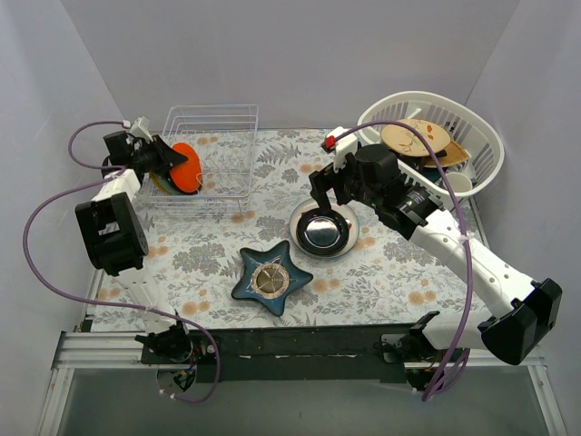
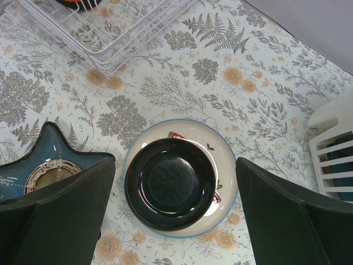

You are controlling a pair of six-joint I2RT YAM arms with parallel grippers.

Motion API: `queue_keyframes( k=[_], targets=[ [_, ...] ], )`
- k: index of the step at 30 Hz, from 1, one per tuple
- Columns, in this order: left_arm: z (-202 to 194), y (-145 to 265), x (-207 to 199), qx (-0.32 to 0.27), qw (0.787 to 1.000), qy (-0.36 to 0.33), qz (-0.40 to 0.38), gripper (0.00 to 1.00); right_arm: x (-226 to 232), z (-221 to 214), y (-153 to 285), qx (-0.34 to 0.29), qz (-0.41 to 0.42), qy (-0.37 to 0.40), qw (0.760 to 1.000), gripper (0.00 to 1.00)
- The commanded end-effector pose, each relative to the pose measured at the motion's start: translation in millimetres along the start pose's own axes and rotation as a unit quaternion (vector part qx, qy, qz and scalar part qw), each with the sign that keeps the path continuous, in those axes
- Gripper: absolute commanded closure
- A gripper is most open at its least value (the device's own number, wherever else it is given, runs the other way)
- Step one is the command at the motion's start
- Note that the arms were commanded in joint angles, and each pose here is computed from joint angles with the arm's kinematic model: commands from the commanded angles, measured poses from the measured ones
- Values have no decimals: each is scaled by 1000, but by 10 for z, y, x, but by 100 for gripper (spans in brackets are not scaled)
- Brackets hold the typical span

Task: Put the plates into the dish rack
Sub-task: Insert the plate into the dish rack.

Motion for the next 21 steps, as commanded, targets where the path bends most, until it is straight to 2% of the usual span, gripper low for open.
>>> queue_keyframes(
  k=[1,12,13,14,15,17,21],
  targets=[
    [99,-45,60,-28,999,-2,15,100,-19,15,-27,-5,-2,-3,1000,2],
    [-2,-256,159,-29,998,15,60,98,-27,-30,-2,-1,-7,-5,1000,2],
    [-8,-271,158,-29,998,14,63,96,-27,-40,0,0,-8,-5,1000,2],
    [-28,-298,145,-26,997,11,65,86,-28,-49,1,1,-8,-5,1000,2],
    [-31,-311,160,-27,997,11,72,81,-34,-42,16,0,-10,-4,1000,2],
    [-42,-344,170,-25,997,9,75,80,-45,-52,25,0,-13,-4,1000,2],
    [-57,-326,195,-22,995,13,92,66,-43,-60,40,0,-13,-4,1000,2]
  ],
)
Point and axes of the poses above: each gripper's point midway between its finger pads, its own y axis back along the fingers, its own x axis along the line the jaws close on, z = x × y, the point moved 4 cm from there along y, back along the fingers, and after that the axes turned 7 degrees about y, right-handed, at the moved point
